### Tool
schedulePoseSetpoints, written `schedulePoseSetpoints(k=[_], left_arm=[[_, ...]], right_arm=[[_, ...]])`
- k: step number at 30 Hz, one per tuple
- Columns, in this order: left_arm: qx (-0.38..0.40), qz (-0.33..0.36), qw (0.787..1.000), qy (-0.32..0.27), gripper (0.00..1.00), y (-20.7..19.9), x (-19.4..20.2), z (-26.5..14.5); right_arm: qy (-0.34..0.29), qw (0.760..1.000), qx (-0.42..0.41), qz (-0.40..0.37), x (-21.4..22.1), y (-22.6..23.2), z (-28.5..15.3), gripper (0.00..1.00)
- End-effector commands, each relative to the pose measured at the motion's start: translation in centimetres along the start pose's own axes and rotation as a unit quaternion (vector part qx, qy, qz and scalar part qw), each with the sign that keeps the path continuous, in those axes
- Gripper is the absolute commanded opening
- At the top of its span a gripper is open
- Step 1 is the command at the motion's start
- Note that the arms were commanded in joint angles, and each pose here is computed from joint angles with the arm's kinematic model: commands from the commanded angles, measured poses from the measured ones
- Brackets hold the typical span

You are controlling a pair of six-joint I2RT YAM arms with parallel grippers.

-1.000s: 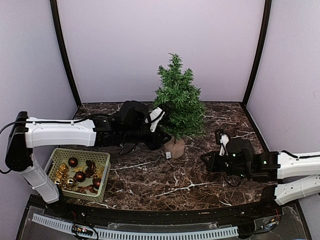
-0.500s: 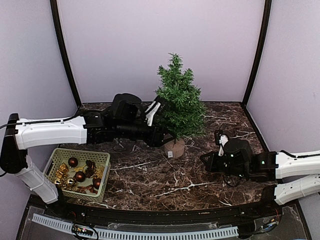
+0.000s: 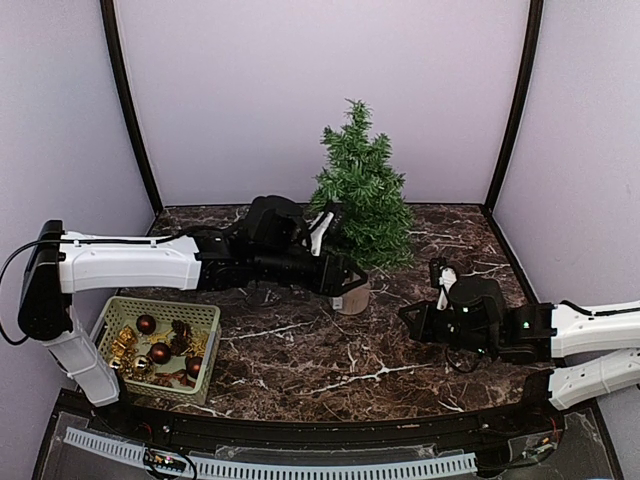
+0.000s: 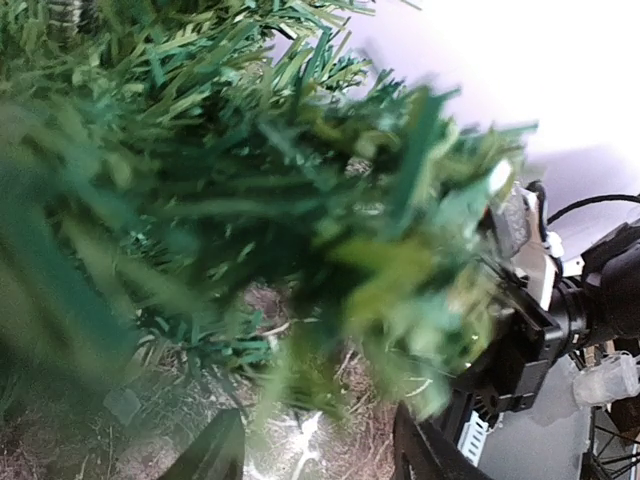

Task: Decorate the small christmas tree
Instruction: Turn around the Christmas tree at the center of the board.

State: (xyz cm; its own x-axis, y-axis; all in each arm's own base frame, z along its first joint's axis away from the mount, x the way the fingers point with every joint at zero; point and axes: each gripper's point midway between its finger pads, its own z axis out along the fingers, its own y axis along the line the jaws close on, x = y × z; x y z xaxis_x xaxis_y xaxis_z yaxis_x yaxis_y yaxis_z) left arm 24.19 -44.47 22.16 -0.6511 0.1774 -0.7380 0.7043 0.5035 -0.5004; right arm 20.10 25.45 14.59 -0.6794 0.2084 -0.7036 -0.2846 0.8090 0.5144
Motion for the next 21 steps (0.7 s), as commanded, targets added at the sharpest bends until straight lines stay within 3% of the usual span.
schedulePoseSetpoints(k=[1,5,14,16,21], left_arm=[[-0.021,-0.013,0.999,-0.037,0.47,0.5,-2.1,-0.1],[-0.053,-0.019,0.997,-0.051,0.35,1.9,-2.4,-0.3],[-0.062,-0.027,0.996,-0.059,0.29,2.6,-2.2,-0.4],[-0.063,-0.029,0.996,-0.056,0.16,2.8,-2.0,-0.3],[-0.076,-0.031,0.995,-0.053,0.02,3.4,-1.7,-1.2]], right_arm=[[-0.022,1.000,-0.009,0.013,-0.9,0.2,0.0,0.00],[-0.022,1.000,-0.009,0.013,-0.8,0.1,0.0,0.00],[-0.021,1.000,-0.013,0.012,-0.6,0.2,0.1,0.00],[-0.023,1.000,-0.012,0.014,-0.7,0.2,0.1,0.00],[-0.028,0.999,-0.007,0.016,-0.9,-0.1,-0.1,0.00]])
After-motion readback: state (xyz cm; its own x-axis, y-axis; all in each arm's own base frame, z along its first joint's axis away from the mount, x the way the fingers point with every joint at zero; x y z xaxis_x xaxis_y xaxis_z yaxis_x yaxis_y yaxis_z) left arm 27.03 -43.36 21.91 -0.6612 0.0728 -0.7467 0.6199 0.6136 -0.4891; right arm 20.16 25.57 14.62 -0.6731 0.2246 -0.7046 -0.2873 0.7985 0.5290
